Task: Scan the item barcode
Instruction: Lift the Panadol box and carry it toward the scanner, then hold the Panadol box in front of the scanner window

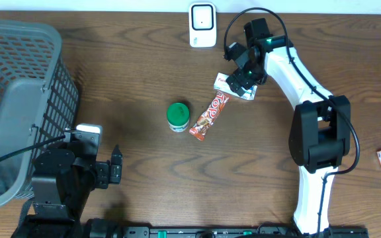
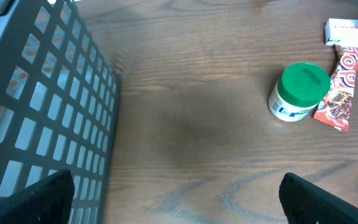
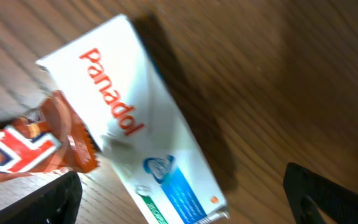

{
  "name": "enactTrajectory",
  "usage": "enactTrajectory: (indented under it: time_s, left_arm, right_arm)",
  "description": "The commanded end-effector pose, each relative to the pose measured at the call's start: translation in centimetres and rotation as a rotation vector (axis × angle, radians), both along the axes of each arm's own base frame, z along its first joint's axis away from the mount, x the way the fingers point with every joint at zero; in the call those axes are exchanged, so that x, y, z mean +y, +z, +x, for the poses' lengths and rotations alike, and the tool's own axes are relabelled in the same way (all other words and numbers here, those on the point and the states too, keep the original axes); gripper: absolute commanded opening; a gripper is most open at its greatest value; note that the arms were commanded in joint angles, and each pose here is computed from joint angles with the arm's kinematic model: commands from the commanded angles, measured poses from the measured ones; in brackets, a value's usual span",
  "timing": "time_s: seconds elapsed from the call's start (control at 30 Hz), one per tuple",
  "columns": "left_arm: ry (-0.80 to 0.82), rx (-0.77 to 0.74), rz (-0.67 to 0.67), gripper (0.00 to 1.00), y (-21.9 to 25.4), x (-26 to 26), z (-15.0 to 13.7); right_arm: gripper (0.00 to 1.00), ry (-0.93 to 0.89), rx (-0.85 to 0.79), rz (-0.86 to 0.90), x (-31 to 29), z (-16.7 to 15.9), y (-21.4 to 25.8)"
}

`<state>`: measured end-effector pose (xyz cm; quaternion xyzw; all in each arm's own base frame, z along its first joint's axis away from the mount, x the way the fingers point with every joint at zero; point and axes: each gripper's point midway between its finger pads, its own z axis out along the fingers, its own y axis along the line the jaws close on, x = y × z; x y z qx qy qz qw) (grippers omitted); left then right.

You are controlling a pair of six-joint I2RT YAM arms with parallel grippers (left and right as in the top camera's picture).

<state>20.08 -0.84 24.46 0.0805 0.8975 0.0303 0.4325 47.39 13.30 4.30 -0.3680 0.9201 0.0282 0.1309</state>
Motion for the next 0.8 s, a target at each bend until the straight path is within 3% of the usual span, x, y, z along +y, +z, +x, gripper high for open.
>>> enactTrajectory:
  time_s: [0.0,0.4,0.5,0.57,0.67,0.77]
  left_arm:
    - [-0.013,-0.016,0.003,0.99,0.5,-0.2,-0.1]
    - [-0.013,-0.016,0.003,0.99,0.5,-0.2,-0.1]
    - [-0.013,-0.016,0.003,0.99,0.5,-0.2,-0.1]
    - [-0.013,-0.016,0.003,0.99,0.5,-0.2,-0.1]
    - [-0.013,-0.016,0.003,0.99,0.5,-0.2,-0.1]
    - [-0.013,-0.016,0.003,0.99,0.5,-0.2,-0.1]
  right_arm:
    - [0.96,0.092,0.037,0.062,2.1,-0.5,-1.7]
    - [0.89,0.093,0.094,0.033,1.9,-0.5,-6.6]
    - [0.76,0.094,0.091,0.034,1.9,-0.5,-6.5]
    - [0.54,0.089,0.091,0.035,1.9,-0.4,-6.5]
    - [0.39,0.071,0.092,0.035,1.8,-0.3,-6.3]
    - [0.35,0.055,0.091,0.039,1.9,-0.1,-5.8]
